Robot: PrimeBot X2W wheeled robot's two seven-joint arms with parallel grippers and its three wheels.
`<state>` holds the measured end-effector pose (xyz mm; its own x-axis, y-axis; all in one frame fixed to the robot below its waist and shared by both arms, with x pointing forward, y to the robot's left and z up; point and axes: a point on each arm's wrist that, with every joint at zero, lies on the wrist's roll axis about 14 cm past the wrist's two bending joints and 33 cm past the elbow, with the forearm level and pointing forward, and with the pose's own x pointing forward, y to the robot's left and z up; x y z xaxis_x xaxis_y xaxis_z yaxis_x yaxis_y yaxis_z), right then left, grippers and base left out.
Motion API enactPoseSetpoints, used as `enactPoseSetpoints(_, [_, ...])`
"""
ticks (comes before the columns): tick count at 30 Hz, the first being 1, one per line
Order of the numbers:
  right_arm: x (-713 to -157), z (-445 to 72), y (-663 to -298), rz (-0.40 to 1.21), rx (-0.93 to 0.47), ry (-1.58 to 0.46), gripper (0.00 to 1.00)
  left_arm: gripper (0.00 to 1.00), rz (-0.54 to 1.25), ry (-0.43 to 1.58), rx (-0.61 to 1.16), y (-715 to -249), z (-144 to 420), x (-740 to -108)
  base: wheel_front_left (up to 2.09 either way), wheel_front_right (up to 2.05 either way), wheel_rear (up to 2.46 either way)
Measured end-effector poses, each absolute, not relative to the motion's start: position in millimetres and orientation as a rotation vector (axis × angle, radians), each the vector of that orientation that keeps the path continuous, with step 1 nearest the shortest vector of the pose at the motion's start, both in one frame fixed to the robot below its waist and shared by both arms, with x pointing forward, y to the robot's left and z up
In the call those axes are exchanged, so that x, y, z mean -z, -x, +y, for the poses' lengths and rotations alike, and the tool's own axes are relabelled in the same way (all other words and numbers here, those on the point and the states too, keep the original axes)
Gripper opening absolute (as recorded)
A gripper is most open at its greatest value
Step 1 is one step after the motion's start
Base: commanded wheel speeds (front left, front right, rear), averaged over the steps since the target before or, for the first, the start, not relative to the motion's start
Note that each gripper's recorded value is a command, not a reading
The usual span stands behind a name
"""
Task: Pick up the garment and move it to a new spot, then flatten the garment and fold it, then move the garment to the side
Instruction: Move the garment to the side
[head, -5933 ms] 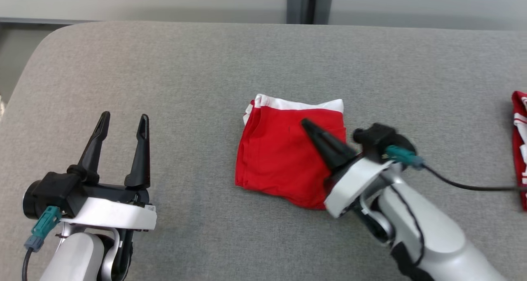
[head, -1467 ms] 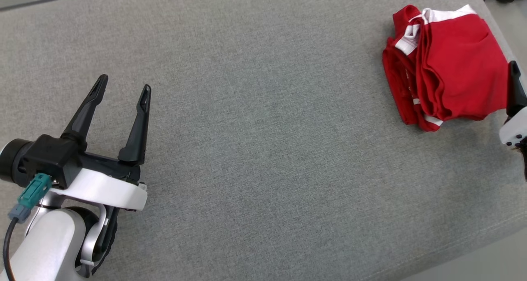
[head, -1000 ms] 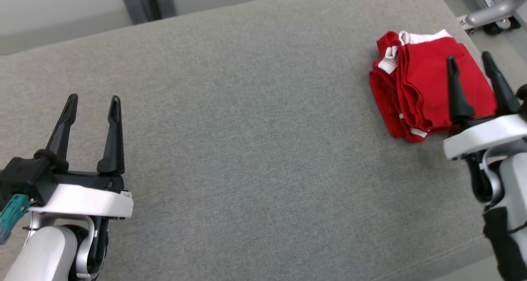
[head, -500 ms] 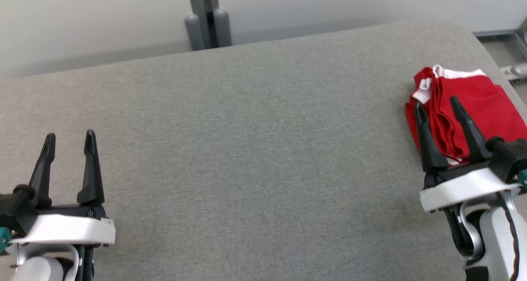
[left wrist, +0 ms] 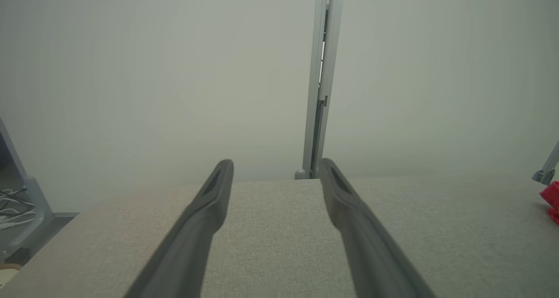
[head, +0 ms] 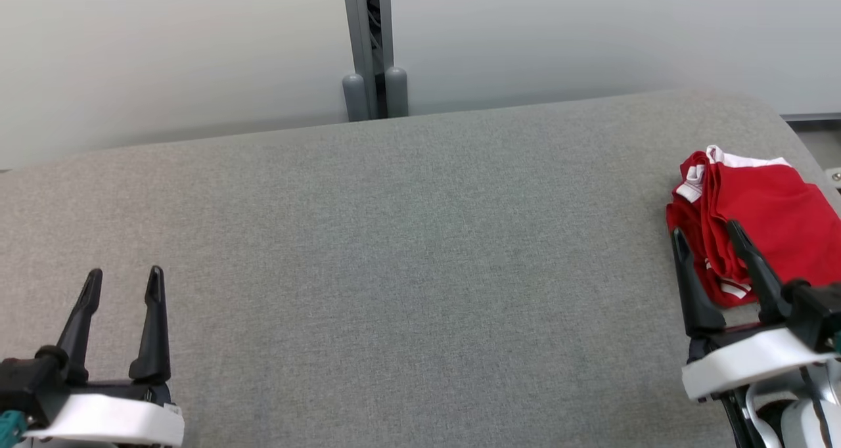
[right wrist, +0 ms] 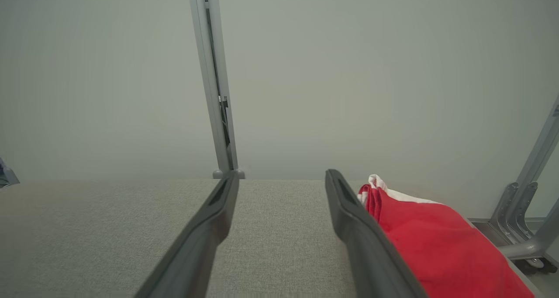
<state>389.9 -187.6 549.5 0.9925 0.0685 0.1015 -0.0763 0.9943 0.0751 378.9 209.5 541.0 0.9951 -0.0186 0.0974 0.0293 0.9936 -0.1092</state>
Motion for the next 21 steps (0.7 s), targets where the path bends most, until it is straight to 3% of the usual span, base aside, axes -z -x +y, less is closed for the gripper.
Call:
enactPoseSetpoints(9, [-544.3,-188.0,-362.1,-0.054,-0.056,-0.092,1.00,1.00,-0.078,0.115,0.020,-357.1,210.2,-539.2,0.00,0.00,0.00])
enactPoseSetpoints(21, [-547.5,-185.8,-353.7,-0.052,-0.057,-0.098,1.00,1.00,-0.055,0.108,0.023,-349.1,209.2,-537.6,0.00,0.00,0.00])
